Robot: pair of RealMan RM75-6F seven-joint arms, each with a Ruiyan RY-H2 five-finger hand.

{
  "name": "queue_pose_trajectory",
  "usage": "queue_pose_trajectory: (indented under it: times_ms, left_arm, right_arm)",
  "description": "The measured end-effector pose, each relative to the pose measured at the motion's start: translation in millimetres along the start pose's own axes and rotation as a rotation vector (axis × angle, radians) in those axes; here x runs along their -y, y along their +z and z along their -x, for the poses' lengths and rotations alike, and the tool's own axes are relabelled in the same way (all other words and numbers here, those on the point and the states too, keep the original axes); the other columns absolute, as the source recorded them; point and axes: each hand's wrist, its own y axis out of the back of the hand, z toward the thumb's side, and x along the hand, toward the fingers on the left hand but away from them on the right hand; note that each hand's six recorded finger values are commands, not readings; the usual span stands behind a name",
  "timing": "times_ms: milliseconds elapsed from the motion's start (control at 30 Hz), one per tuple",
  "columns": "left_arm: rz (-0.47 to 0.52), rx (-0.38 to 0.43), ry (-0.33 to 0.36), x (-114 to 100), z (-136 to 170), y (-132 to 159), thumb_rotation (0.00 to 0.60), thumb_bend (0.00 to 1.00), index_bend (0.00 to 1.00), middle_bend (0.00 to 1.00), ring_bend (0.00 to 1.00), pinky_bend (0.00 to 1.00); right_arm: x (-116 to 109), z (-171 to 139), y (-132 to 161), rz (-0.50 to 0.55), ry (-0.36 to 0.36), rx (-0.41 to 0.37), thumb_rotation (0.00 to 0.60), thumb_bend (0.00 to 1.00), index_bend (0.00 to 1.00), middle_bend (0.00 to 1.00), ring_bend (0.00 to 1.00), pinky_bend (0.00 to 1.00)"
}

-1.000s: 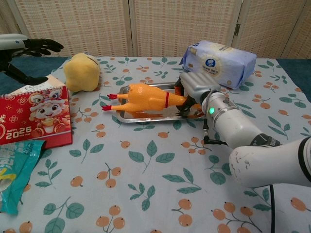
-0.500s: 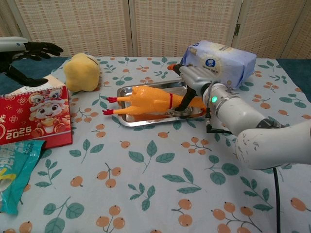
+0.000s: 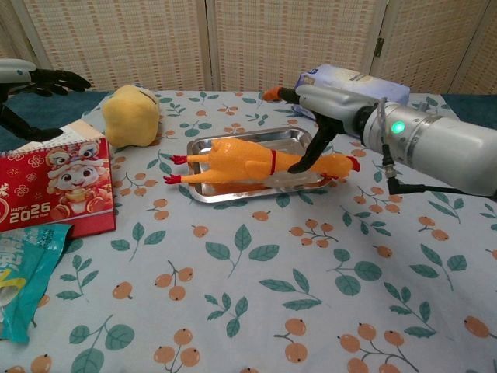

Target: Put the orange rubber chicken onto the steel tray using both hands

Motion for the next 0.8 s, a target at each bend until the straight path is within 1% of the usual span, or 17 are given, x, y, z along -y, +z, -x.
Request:
queue_pose_trajectory:
  times_ms: [67,133,167,233,267,300,367,467,500,600,700,767,800]
  left_arm:
    - [-0.017,-0.012,0.03,-5,6,-4,0.6,0.43,0.0,0.0,0.0,0.0]
    - [-0.036,-0.036,0.08,-11,15,-14,0.6,0.44,0.0,0.0,0.0,0.0]
    - [-0.043,-0.051,0.102,-14,21,-20,0.6,0.44,0.0,0.0,0.0,0.0]
    - [-0.071,-0.108,0.143,-18,40,-41,0.6,0.45,0.0,0.0,0.0,0.0]
    - [-0.09,-0.14,0.154,-19,50,-52,0.6,0.45,0.0,0.0,0.0,0.0]
    - [-0.116,-0.183,0.17,-20,64,-67,0.6,0.45,0.0,0.0,0.0,0.0]
    - [-0.143,-0.239,0.201,-21,83,-85,0.6,0.45,0.0,0.0,0.0,0.0]
    - [-0.165,-0.309,0.266,-21,115,-108,0.6,0.44,0.0,0.0,0.0,0.0]
    - [-0.172,-0.332,0.289,-20,128,-115,0.6,0.44,0.0,0.0,0.0,0.0]
    - [-0.206,-0.384,0.329,-12,163,-130,0.6,0.44,0.0,0.0,0.0,0.0]
    - [-0.237,-0.403,0.361,-4,192,-134,0.6,0.44,0.0,0.0,0.0,0.0]
    - [-0.249,-0.396,0.367,0,201,-132,0.6,0.44,0.0,0.0,0.0,0.0]
    - [-0.253,-0.39,0.367,2,204,-131,0.6,0.44,0.0,0.0,0.0,0.0]
  right_arm:
    - [-12,-15,-13,-0.088,-0.045,0.029,0.6,0.0,0.0,0.0,0.0,0.0]
    - [-21,-30,-25,-0.161,-0.094,0.065,0.6,0.0,0.0,0.0,0.0,0.0]
    - [-29,-42,-33,-0.204,-0.127,0.095,0.6,0.0,0.0,0.0,0.0,0.0]
    - [-39,-65,-48,-0.266,-0.17,0.148,0.6,0.0,0.0,0.0,0.0,0.0]
    - [-45,-82,-59,-0.31,-0.191,0.19,0.6,0.0,0.0,0.0,0.0,0.0]
    - [-48,-97,-69,-0.345,-0.2,0.223,0.6,0.0,0.0,0.0,0.0,0.0]
    - [-53,-132,-90,-0.409,-0.203,0.3,0.6,0.0,0.0,0.0,0.0,0.0]
    - [-55,-178,-115,-0.449,-0.193,0.392,0.6,0.0,0.0,0.0,0.0,0.0]
    - [-56,-189,-121,-0.452,-0.194,0.416,0.6,0.0,0.0,0.0,0.0,0.0]
    - [-58,-222,-137,-0.45,-0.214,0.49,0.6,0.0,0.0,0.0,0.0,0.0]
    - [-57,-253,-151,-0.453,-0.236,0.559,0.6,0.0,0.0,0.0,0.0,0.0]
    - [-56,-268,-157,-0.45,-0.245,0.579,0.6,0.0,0.0,0.0,0.0,0.0]
    - [-56,-270,-157,-0.447,-0.247,0.581,0.6,0.0,0.0,0.0,0.0,0.0]
